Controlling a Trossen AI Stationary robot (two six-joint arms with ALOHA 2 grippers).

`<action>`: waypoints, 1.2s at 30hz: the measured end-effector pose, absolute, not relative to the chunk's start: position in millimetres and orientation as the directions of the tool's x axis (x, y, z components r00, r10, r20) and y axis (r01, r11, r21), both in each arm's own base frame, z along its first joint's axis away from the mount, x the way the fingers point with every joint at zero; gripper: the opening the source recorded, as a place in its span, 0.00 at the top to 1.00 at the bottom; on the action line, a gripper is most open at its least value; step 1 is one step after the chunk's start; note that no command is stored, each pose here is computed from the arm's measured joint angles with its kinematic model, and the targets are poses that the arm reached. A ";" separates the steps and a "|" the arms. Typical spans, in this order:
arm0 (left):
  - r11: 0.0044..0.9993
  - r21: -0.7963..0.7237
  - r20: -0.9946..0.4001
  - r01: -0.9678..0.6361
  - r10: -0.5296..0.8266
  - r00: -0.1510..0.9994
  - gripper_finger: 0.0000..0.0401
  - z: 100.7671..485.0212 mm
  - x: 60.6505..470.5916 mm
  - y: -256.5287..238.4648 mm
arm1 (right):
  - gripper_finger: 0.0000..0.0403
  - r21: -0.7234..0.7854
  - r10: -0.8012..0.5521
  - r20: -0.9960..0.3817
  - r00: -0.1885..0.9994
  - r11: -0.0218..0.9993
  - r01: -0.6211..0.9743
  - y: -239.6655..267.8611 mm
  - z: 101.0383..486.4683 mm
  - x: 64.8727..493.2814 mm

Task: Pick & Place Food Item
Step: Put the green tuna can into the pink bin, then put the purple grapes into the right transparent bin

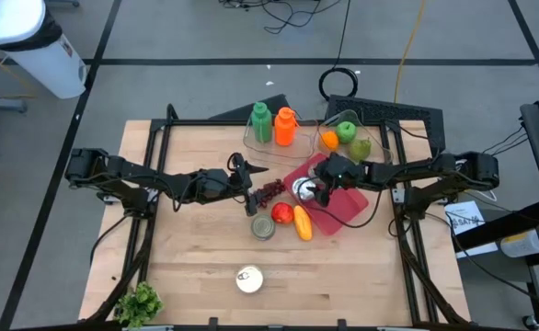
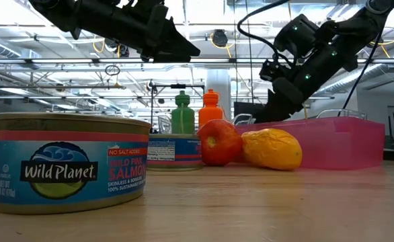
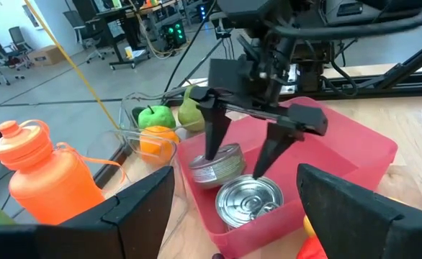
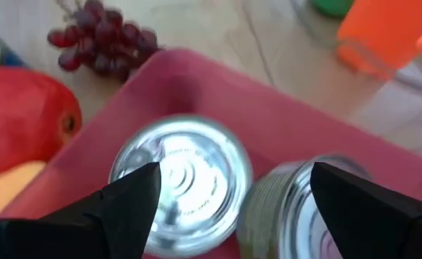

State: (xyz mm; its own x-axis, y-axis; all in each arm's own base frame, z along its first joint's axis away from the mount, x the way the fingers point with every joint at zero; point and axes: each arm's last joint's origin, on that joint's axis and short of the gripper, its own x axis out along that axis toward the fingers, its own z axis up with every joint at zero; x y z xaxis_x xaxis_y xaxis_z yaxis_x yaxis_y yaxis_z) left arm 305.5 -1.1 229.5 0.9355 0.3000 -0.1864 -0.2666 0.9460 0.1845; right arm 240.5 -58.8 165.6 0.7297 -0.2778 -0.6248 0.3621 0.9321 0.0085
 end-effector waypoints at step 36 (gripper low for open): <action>0.960 0.167 -0.404 -0.226 0.276 0.872 0.24 207.9 298.7 -1.7 | 0.17 0.042 -0.291 -0.680 0.673 0.901 0.432 -65.3 171.9 223.4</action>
State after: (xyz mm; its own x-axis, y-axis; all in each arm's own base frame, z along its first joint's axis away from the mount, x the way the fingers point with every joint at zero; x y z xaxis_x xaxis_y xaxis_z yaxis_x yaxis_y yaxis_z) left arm 298.7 -1.7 207.9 0.8724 0.2757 -0.4036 -0.2260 0.9597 0.1669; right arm 223.4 -65.3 171.9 0.6728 -0.2908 -0.6803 0.4317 0.9010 0.0418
